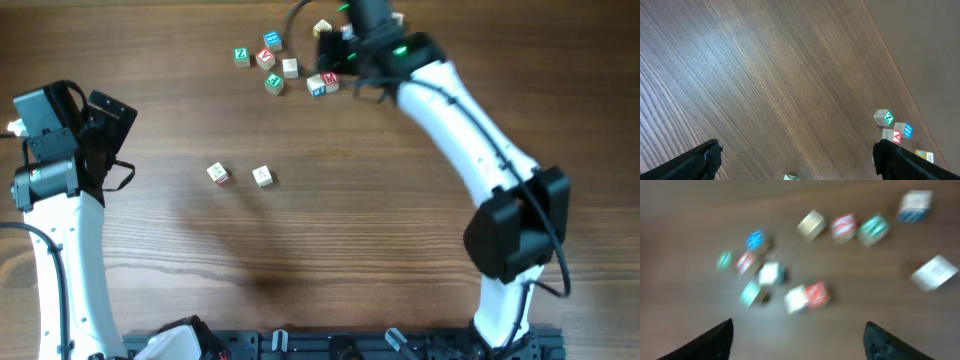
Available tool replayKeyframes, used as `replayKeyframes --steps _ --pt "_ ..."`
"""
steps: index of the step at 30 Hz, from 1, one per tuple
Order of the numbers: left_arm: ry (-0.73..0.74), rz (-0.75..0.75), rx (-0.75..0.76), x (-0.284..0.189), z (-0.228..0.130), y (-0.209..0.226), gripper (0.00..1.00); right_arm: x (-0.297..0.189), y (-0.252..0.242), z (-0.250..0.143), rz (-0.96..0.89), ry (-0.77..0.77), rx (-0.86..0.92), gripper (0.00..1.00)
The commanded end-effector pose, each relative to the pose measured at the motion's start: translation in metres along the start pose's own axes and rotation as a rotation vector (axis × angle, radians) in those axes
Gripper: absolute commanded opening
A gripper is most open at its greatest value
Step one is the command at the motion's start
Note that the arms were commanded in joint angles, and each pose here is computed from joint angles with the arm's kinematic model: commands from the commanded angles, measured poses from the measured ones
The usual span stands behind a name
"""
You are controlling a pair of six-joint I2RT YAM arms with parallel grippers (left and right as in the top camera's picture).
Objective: Form a circle
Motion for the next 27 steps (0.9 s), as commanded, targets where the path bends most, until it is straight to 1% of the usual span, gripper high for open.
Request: replayKeyframes --steps 1,2,3,5,8,10,12,14,17,19,22,25,27 --pt "0.018 0.01 0.012 0.006 -0.001 0.002 1.0 0.061 -0.025 -0.016 0.033 0.076 0.049 0.86" --pt "0.022 0.015 0.012 0.008 -0.001 0.002 1.0 0.075 -0.029 -0.021 0.049 0.096 0.084 0.86" --pt "0.034 0.025 0.013 0.013 -0.002 0.003 1.0 0.098 -0.035 -0.033 0.028 0.124 0.203 0.84" --pt "0.052 0.038 0.013 0.02 -0.004 0.003 1.0 0.113 -0.035 -0.04 0.034 0.135 0.304 0.81" --pt "0.086 0.061 0.018 0.033 -0.008 0.003 1.0 0.119 -0.023 -0.041 0.049 0.105 0.439 0.78" --pt "0.111 0.071 0.028 0.04 -0.013 0.002 1.0 0.118 -0.019 -0.038 0.002 0.052 0.546 0.78" --pt "0.127 0.078 0.038 0.043 -0.017 0.0 1.0 0.125 -0.019 -0.041 -0.001 0.05 0.679 0.78" --pt "0.132 0.073 0.048 0.043 -0.02 -0.002 1.0 0.132 -0.02 -0.045 0.003 0.052 0.754 0.78" --pt "0.137 0.068 0.057 0.043 -0.022 -0.005 1.0 0.143 -0.021 -0.049 0.015 0.052 0.811 0.75" --pt "0.138 0.068 0.058 0.043 -0.023 -0.005 1.0 0.147 -0.026 -0.056 -0.034 0.065 0.833 0.73" --pt "0.138 0.068 0.058 0.043 -0.023 -0.005 1.0 0.148 -0.031 -0.065 -0.094 0.097 0.831 0.73" --pt "0.138 0.068 0.058 0.043 -0.023 -0.005 1.0 0.148 -0.031 -0.067 -0.106 0.107 0.83 0.73" --pt "0.138 0.068 0.058 0.043 -0.023 -0.005 1.0 0.149 -0.032 -0.067 -0.103 0.104 0.831 0.69"
Point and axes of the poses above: each gripper's point midway between its finger pads, its own x axis out along the fingers, its own y axis along the line the jaws close on, z = x × y, the point moved 10 cm from there along -x, back along the fingers, and after that the axes turned 3 degrees about -x, right-handed, at the moved point
